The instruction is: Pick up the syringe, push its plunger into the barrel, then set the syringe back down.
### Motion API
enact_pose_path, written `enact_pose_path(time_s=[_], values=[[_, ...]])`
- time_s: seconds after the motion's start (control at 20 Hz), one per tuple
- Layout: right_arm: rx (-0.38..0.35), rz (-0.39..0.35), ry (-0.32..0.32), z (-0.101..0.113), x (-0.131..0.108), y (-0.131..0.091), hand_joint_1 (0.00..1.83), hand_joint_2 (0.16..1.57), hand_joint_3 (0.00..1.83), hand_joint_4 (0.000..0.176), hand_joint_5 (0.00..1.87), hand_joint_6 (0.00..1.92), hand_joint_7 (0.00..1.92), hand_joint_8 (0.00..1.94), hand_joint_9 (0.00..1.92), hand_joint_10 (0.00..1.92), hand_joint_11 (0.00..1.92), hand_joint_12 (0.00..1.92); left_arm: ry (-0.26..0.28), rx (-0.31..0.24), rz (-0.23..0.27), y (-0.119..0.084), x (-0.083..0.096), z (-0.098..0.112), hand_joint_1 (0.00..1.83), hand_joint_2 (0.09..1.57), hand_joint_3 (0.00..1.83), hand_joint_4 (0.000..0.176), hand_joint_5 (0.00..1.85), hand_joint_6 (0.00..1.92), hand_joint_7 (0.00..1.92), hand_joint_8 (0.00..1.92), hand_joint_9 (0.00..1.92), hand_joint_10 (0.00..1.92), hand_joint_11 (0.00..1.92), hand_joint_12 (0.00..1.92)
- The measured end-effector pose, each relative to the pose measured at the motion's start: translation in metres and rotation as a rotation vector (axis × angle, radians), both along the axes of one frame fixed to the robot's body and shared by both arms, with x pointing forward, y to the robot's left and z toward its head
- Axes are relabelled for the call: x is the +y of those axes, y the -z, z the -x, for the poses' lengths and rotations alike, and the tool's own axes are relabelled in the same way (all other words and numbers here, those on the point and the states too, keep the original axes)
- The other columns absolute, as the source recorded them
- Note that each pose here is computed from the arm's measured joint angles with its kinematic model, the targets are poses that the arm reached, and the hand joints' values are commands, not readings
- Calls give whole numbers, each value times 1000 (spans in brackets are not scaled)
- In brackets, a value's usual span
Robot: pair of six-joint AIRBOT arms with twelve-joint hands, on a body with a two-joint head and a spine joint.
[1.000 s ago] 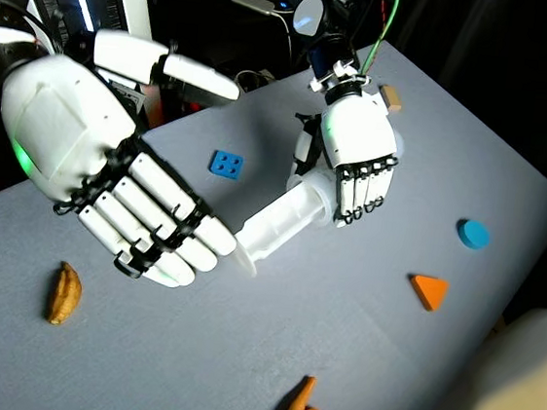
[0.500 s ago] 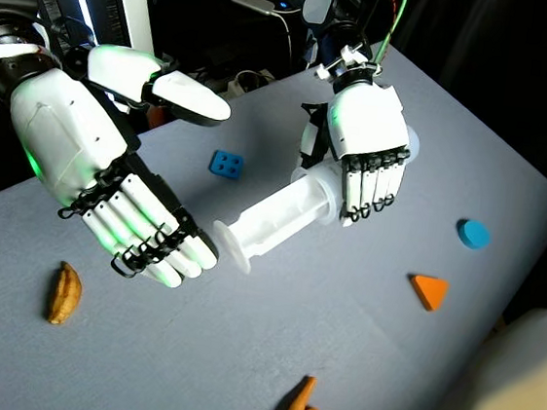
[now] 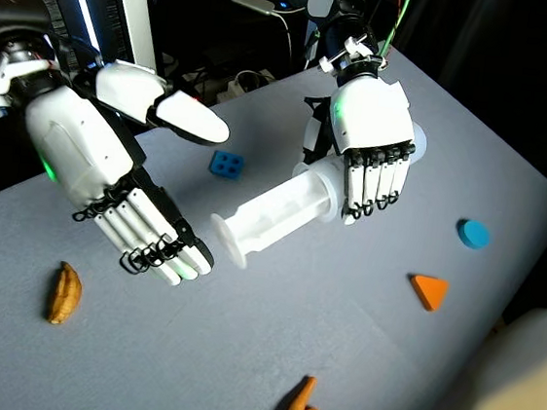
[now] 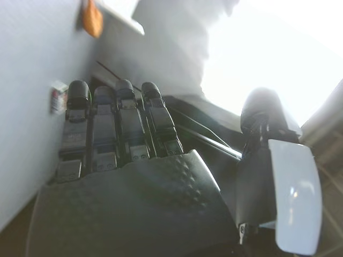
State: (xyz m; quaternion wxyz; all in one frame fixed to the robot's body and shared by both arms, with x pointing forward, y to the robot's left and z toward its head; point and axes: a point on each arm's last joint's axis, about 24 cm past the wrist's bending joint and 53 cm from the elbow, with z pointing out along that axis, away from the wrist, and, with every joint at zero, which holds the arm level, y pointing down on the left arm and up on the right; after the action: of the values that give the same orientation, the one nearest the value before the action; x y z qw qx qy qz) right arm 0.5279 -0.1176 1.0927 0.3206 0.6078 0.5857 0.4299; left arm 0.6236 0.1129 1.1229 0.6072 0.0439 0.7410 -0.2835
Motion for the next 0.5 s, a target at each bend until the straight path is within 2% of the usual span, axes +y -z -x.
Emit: enact_pose_path(time_s=[0.2,0.5], values=[[22,-51,-44,1,24,5,0,1053,0,30,59,3,92,2,42,6,0,378,9,-8,-4,-2,-2,0,1391,1063,0,0,1035,730,1102,784,1031,1056,972,882],[34,-77,-28,-4,28,4,0,1052,0,29,74,4,102,1,40,1,0,409,11,-14,0,-6,-4,-1,1391,1062,0,0,1041,715,1109,782,1024,1062,969,866]])
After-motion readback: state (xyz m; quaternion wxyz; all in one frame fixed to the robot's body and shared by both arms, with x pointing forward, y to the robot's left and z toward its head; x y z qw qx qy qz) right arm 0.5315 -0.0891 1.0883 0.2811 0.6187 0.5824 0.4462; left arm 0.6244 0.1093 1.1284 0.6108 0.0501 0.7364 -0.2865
